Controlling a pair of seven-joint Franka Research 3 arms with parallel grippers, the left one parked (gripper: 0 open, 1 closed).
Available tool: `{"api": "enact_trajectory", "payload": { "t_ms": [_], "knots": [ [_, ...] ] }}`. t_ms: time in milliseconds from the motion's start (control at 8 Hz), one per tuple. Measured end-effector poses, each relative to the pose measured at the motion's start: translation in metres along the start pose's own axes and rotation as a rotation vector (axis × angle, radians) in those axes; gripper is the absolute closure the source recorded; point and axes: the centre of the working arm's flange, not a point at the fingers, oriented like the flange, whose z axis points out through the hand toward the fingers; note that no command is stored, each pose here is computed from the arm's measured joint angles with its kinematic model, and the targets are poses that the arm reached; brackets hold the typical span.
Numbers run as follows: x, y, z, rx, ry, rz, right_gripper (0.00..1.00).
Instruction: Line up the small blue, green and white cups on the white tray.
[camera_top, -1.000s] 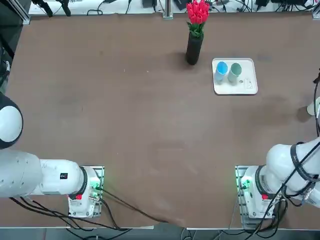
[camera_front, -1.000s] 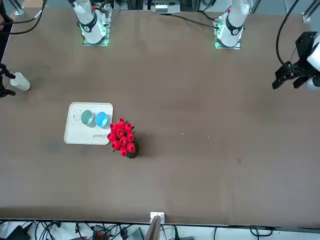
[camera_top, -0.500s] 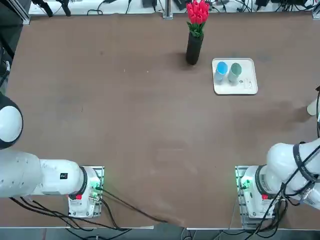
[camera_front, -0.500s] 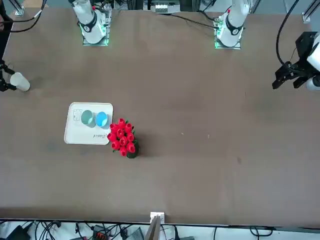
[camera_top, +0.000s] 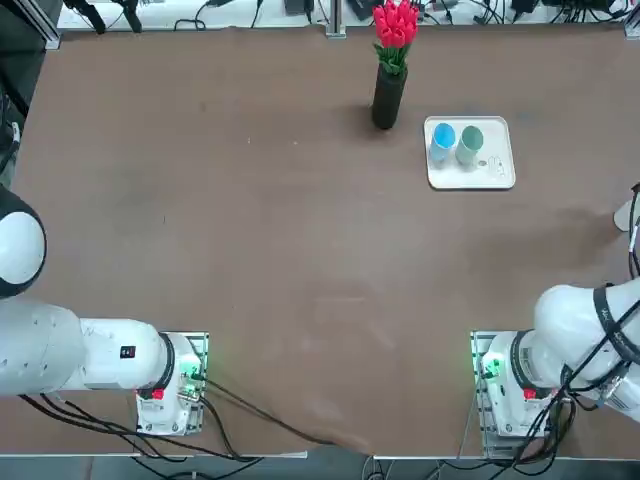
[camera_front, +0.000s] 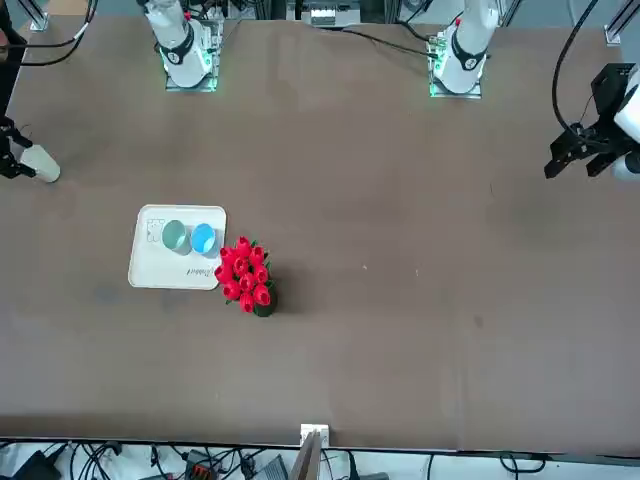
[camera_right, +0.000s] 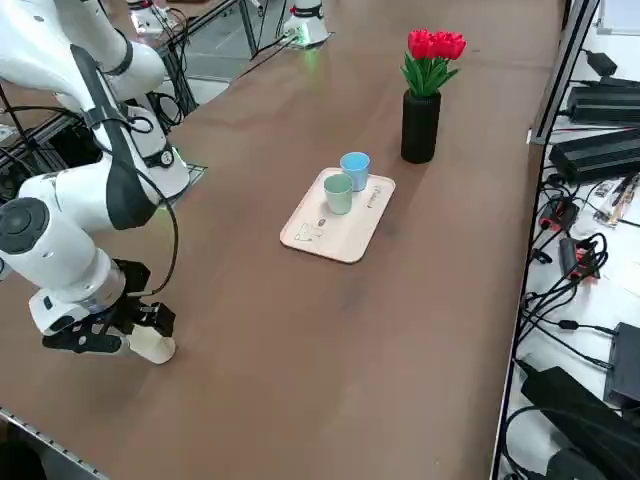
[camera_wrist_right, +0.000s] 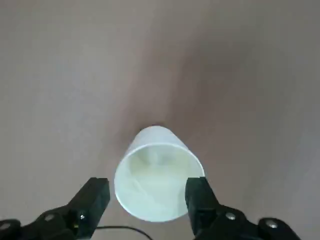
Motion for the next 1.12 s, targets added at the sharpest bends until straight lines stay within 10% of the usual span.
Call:
{"api": "enact_trajectory", "payload": {
  "t_ms": [875, 1125],
  "knots": [
    [-0.006, -0.007, 0.016, 0.015, -0.001, -0.001, 0.54],
    [-0.006, -0.009, 0.018, 0.022, -0.004, 0.004, 0.95]
  ]
}}
